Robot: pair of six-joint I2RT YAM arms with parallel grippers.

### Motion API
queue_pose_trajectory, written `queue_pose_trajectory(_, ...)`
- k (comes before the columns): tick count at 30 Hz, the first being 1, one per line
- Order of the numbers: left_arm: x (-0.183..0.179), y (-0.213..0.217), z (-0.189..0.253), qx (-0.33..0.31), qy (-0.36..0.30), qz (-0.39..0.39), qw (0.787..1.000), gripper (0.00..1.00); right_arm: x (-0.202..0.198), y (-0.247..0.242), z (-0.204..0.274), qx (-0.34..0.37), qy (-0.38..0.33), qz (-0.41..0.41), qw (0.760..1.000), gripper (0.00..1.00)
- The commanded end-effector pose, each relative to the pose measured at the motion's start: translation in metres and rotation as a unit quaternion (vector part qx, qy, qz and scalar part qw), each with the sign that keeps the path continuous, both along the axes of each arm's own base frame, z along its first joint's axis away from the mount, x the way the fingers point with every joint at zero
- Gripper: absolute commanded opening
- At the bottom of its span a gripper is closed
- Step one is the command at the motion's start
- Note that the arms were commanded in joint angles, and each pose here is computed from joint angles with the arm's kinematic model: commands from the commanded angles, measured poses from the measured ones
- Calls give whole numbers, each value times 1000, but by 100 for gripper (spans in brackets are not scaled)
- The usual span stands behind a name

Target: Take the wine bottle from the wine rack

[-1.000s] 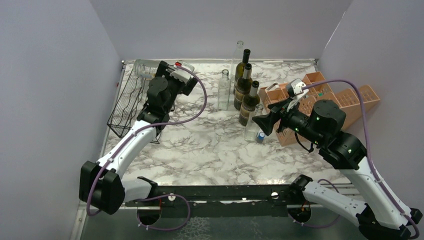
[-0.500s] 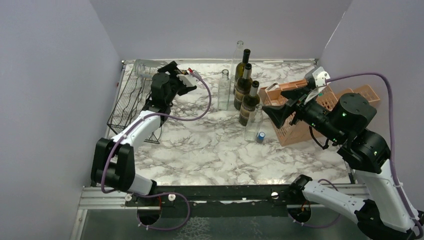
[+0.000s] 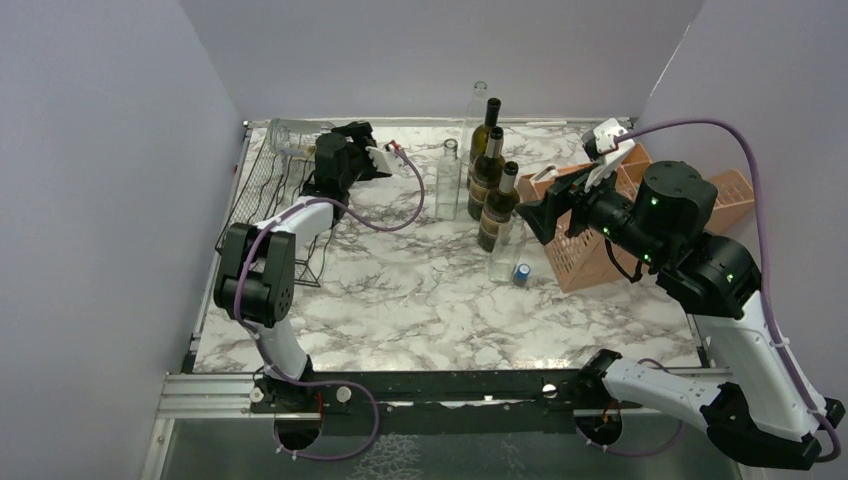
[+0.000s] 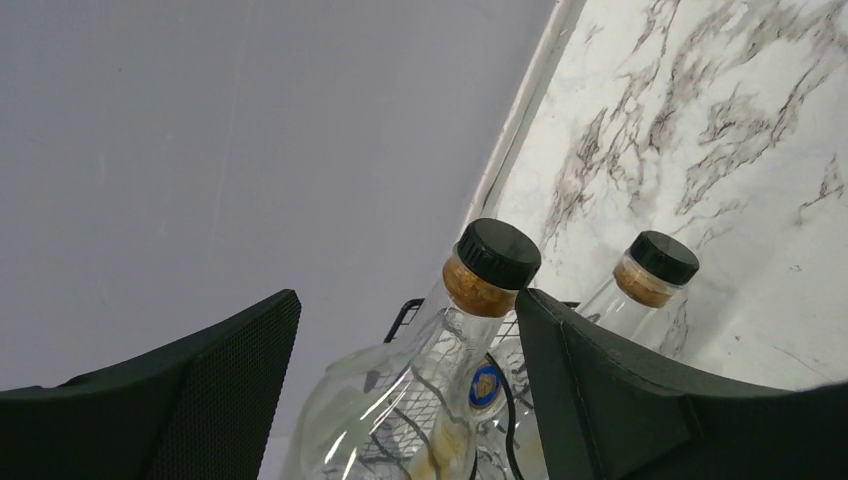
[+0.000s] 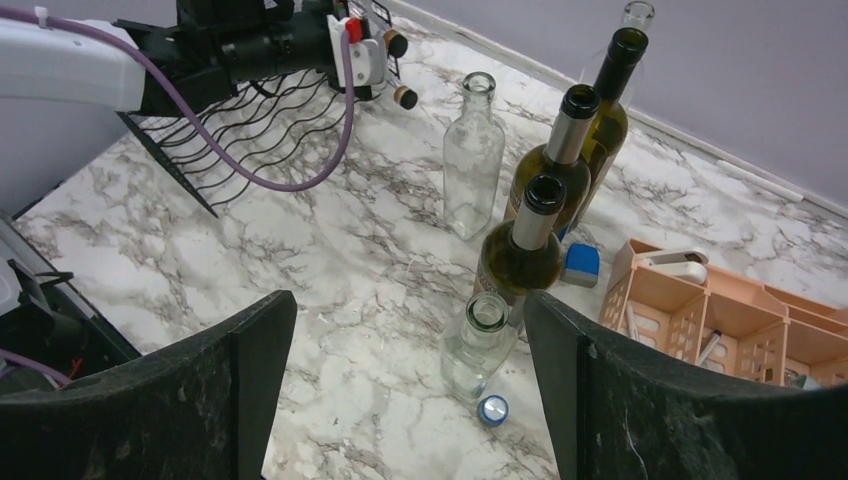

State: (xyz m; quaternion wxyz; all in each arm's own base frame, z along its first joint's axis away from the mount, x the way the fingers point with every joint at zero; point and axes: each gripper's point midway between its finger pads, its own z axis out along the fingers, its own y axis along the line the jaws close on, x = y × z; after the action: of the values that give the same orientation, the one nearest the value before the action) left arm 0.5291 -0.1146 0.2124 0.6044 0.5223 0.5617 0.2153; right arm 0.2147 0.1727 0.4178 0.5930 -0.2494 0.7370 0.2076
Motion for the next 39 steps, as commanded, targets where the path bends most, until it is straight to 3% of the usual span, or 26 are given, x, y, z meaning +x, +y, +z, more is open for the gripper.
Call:
queue_pose_trajectory(1, 24, -8, 5, 31, -32, -20, 999, 85, 2, -10, 16, 3, -17, -22, 1000, 87)
queue_pose_trajectory(14, 60, 2, -16, 69, -41, 20, 997, 83, 13, 0, 17, -2, -8, -21, 1000, 88)
queue_pose_trajectory(20, 61, 6, -10, 66, -53, 33, 996, 72, 7, -6, 23, 5, -12, -27, 1000, 88)
queue_pose_trajectory(27, 50, 12, 11, 41, -70, 47, 996, 51, 1, -6, 22, 14, -10, -17, 1000, 88)
queue_pose_trajectory(32, 48, 26, 31, 2, -91, 92, 992, 37, -2, -11, 26, 13, -10, -24, 1000, 88)
queue_pose_trajectory(39, 29, 25, 66, -78, -103, 101, 986, 28, -17, -20, 39, 39, -29, -19, 999, 89)
